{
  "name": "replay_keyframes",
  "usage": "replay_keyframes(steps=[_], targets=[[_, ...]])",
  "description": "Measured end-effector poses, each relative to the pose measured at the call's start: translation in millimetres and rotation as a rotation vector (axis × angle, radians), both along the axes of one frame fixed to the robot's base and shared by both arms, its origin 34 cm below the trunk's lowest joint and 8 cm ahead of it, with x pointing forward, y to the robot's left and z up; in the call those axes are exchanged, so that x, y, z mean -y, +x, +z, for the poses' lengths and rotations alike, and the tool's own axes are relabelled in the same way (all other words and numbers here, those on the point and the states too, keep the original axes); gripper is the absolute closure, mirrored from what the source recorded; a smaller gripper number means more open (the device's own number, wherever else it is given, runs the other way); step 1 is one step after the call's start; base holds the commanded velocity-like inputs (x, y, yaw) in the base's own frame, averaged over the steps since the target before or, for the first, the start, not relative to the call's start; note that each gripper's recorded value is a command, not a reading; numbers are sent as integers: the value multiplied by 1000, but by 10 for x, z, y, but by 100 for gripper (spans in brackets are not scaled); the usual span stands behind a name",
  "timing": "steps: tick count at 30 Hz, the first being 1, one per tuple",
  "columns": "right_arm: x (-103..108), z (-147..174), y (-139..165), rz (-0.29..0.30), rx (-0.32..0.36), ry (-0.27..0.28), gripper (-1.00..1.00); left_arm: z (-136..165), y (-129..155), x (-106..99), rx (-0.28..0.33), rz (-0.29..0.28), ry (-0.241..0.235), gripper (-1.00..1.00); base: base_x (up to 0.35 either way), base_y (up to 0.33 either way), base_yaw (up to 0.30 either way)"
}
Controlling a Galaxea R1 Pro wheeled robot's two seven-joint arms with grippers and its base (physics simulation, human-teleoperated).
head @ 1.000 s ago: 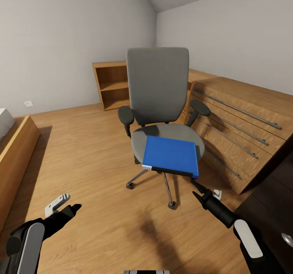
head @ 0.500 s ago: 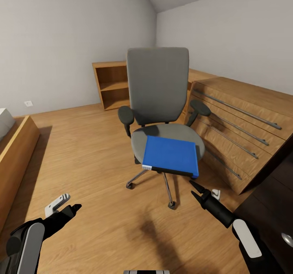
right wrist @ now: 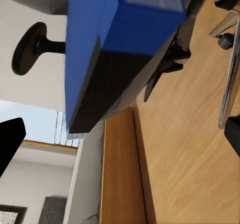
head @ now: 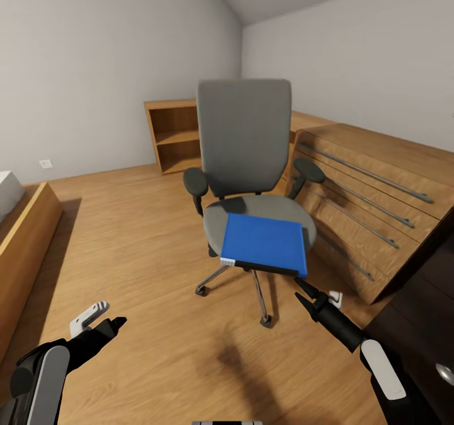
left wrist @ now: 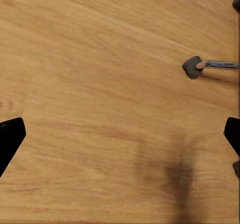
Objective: In the bedroom, organize the workspace by keeping the computer under the desk, ensuring the monitor is on the desk, placing the keyboard on the desk next to the monitor, placing the mouse on the desk next to the keyboard, moving the folder from the swivel chair onto the desk next to the mouse, stacking the notebook on top of the folder with the pen on top of the notebook, and positioning the swivel chair next to the desk.
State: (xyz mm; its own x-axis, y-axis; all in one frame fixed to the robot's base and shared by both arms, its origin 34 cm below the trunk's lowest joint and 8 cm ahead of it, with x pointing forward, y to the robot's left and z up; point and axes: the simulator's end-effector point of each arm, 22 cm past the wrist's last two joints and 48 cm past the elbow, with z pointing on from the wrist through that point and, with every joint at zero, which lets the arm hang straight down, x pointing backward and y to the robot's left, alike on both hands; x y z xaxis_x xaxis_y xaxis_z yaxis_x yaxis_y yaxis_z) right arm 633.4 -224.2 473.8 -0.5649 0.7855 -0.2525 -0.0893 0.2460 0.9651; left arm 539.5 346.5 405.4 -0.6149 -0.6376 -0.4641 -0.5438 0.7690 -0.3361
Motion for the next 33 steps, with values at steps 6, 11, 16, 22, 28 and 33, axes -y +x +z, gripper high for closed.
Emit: replay_keyframes(steps=[6,11,16,22,28,33], targets=[[2,71,3,0,13,-2,-100,58,10,-2,12,1,1,-100,0,0,0],[6,69,3,0,13,-4,-100,59,11,-1,12,0,0,-100,0,0,0],[11,66,5,-2,13,-5,-100,59,11,-1,12,0,0,-100,0,0,0],[20,60,6,-5,11,-7,-100,59,11,0,12,0,-1,-100,32,0,0],[44,49,8,-12,9,-7,-100,58,13,8,12,-1,-2,-100,114,0,0],[61,33,9,-17,6,-8,-100,56,13,11,12,-2,-3,-100,34,0,0]])
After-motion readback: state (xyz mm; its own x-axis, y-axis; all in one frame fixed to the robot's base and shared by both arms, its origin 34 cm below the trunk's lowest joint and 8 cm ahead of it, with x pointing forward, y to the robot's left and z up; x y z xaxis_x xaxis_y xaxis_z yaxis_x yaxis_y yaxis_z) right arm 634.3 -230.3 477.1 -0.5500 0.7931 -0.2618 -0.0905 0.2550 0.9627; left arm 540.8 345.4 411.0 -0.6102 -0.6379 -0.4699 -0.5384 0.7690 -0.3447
